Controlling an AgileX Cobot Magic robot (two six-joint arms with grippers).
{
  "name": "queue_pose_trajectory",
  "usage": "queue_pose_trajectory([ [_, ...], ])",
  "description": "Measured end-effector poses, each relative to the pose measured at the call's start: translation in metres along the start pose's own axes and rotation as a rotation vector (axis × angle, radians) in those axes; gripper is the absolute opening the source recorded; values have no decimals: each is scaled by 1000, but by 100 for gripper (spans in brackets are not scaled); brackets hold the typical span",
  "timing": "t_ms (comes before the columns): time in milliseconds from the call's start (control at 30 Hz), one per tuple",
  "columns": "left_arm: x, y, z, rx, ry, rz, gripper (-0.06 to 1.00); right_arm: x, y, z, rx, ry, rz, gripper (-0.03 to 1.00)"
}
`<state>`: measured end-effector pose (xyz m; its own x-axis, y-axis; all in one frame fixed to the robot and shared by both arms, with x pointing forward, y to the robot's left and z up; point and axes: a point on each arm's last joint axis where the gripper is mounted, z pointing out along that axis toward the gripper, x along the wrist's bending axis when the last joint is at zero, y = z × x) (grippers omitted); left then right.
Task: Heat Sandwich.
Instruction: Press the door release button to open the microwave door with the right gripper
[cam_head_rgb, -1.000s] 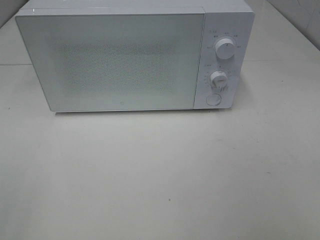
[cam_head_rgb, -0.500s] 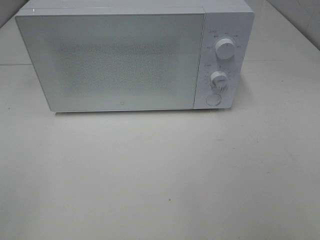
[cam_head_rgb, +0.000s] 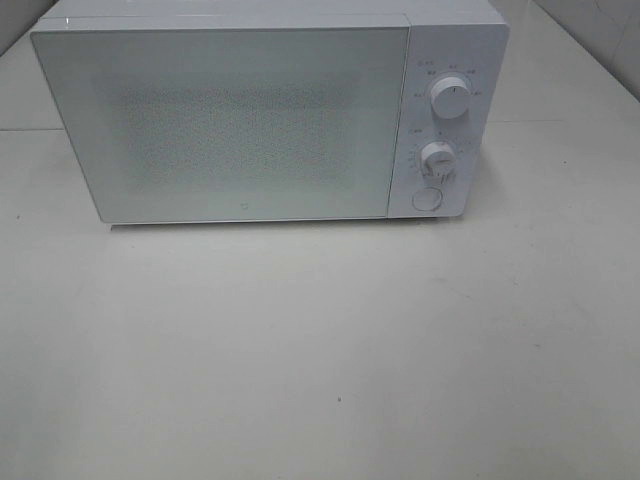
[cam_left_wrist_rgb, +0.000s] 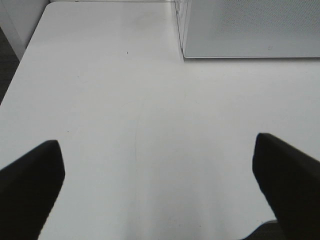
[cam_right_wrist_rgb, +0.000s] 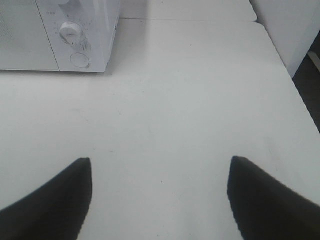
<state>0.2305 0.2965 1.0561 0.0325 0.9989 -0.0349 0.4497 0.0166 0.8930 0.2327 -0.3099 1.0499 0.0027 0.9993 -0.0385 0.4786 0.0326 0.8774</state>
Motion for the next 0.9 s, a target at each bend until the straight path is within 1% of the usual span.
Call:
queue_pose_trajectory([
  [33, 0, 0, 0, 0, 0, 0, 97, 0, 2, -1, -14, 3, 1, 73],
  [67, 0, 0, 0, 0, 0, 0, 97, 1, 7, -3, -61, 10, 4, 73],
  [100, 0, 0, 0, 0, 0, 0, 97, 1, 9, -3, -83, 13, 5, 73],
  [133, 0, 0, 0, 0, 0, 0, 97, 1, 9, -3, -83, 13, 5, 73],
  [167, 0, 0, 0, 0, 0, 0, 97, 1, 11, -4, -105, 15, 5, 73],
  [200, 0, 0, 0, 0, 0, 0, 97, 1, 15, -4, -146, 20, 7, 73],
  [333, 0, 0, 0, 0, 0, 0, 97, 2, 21, -3, -185, 27, 7, 73],
  [667, 0, 0, 0, 0, 0, 0, 97, 8, 50, 26, -181, 42, -9, 73],
  [900, 0, 0, 0, 0, 0, 0, 97, 13, 73, 56, -191, 58, -22, 73],
])
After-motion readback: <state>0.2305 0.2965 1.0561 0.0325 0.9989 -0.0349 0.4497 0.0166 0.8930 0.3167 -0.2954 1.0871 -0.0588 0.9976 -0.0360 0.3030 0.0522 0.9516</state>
